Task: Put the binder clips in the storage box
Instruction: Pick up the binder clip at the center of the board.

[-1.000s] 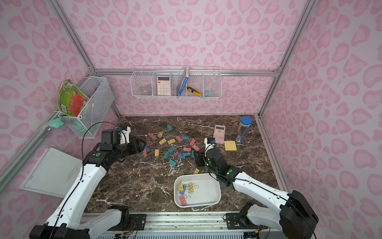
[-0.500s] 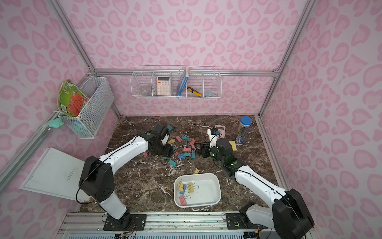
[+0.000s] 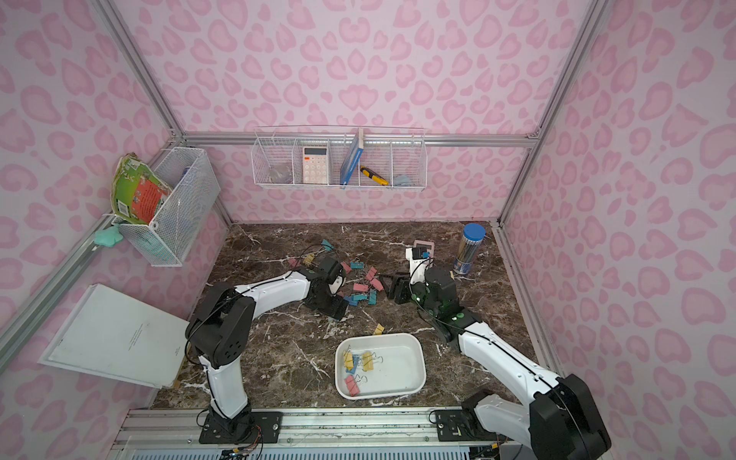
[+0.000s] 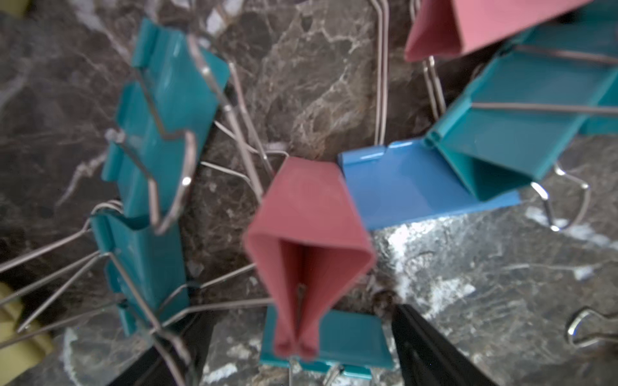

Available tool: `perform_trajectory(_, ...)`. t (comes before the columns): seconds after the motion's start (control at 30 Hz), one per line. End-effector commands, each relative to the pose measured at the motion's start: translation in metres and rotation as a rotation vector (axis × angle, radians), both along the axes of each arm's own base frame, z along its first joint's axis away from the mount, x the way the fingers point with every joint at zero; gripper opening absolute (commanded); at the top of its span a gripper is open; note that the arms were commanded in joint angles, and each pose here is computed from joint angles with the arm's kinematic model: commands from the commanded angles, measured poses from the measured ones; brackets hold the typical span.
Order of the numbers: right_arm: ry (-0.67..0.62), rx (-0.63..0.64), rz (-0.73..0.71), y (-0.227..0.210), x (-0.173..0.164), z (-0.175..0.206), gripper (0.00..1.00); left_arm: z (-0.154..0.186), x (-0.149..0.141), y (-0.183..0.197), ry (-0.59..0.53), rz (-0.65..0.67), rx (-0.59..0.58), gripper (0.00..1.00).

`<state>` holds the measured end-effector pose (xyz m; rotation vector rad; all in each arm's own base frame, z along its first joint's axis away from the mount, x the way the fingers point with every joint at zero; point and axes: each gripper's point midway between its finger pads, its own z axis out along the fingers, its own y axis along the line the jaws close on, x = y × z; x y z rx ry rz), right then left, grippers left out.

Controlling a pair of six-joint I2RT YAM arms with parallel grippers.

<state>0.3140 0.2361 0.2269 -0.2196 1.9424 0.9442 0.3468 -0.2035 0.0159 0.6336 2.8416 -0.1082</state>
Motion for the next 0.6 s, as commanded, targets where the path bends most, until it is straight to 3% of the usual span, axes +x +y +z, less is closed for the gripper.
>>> perform_trajectory(0.0,-0.011,0.011,0.006,0.002,0.003,0.006,0.68,-0.012,0.003,-0.012,0.016,-0.045,-0.038,0.83)
perform_trajectory(0.1,-0.005,0.011,0.005,0.003,0.004,0.005,0.68,-0.013,0.0,-0.016,0.033,-0.046,-0.047,0.71)
perform_trajectory(0.17,-0.005,0.018,0.004,0.004,0.005,0.007,0.68,-0.013,-0.005,-0.015,0.044,-0.039,-0.044,0.58)
perform_trajectory(0.33,-0.002,0.035,0.005,0.006,0.006,0.007,0.67,-0.004,-0.014,-0.015,0.049,-0.012,-0.053,0.5)
perform_trajectory(0.4,-0.002,0.039,0.007,0.006,0.006,0.008,0.67,0.0,-0.019,-0.015,0.058,-0.005,-0.051,0.63)
perform_trajectory(0.43,-0.001,0.041,0.008,0.006,0.006,0.009,0.67,0.003,-0.021,-0.014,0.059,-0.003,-0.047,0.78)
perform_trajectory(0.47,-0.001,0.044,0.01,0.006,0.005,0.009,0.67,0.004,-0.022,-0.012,0.057,0.003,-0.043,0.87)
perform_trajectory(0.57,0.004,0.048,0.013,0.006,0.003,0.011,0.67,0.013,-0.024,-0.01,0.038,0.009,-0.05,0.9)
